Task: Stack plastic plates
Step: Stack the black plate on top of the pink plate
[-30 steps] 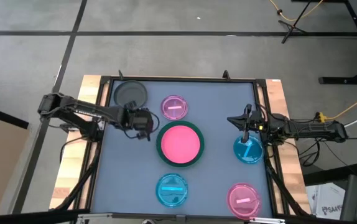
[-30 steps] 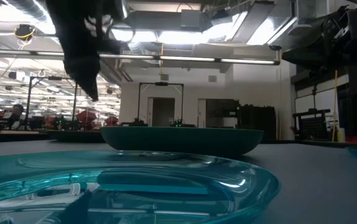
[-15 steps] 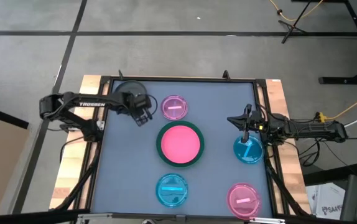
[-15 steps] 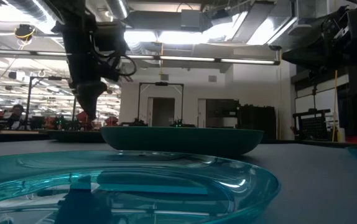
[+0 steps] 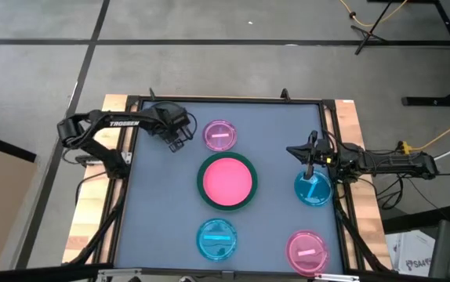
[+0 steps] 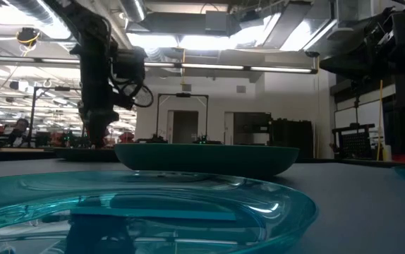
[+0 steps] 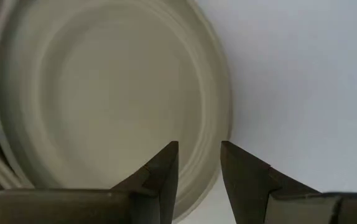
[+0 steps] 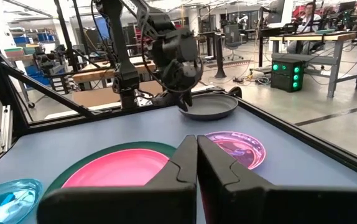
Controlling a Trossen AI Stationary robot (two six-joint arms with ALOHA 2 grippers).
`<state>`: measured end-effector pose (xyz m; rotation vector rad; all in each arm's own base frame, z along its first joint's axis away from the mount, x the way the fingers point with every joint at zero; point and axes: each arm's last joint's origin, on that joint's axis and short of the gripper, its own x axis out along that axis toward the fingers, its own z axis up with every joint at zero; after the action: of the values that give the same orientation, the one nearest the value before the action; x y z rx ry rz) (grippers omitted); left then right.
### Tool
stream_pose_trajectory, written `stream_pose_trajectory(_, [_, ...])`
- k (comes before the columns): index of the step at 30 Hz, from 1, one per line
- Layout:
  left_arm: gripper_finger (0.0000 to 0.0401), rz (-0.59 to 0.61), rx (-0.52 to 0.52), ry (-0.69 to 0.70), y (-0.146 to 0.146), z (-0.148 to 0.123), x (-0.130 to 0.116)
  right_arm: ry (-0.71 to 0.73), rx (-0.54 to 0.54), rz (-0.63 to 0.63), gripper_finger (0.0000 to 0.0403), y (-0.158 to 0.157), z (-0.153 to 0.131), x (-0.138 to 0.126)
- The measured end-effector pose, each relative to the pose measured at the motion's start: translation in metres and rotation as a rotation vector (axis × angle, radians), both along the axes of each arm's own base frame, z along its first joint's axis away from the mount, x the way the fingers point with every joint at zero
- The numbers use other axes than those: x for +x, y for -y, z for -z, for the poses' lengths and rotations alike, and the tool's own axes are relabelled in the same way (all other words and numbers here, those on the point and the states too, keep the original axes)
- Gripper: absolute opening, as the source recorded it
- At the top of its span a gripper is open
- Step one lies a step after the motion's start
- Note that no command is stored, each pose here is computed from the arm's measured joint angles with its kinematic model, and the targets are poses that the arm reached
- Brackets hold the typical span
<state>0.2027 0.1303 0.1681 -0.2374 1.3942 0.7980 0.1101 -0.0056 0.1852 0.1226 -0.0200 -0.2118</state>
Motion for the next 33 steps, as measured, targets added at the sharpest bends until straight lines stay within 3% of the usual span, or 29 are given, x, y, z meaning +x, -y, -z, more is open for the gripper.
stream_pose_trajectory(12, [0.0113, 0.027, -0.054, -0.038, -0.007, 0.014, 0.001, -0.001, -0.004, 0.002, 0.0000, 0.000, 0.000, 0.000])
stream_pose_trajectory(33, [0.0090, 0.103, -0.068, -0.008, -0.005, -0.004, 0.015, -0.007, -0.006, 0.002, 0.0000, 0.000, 0.001, 0.000])
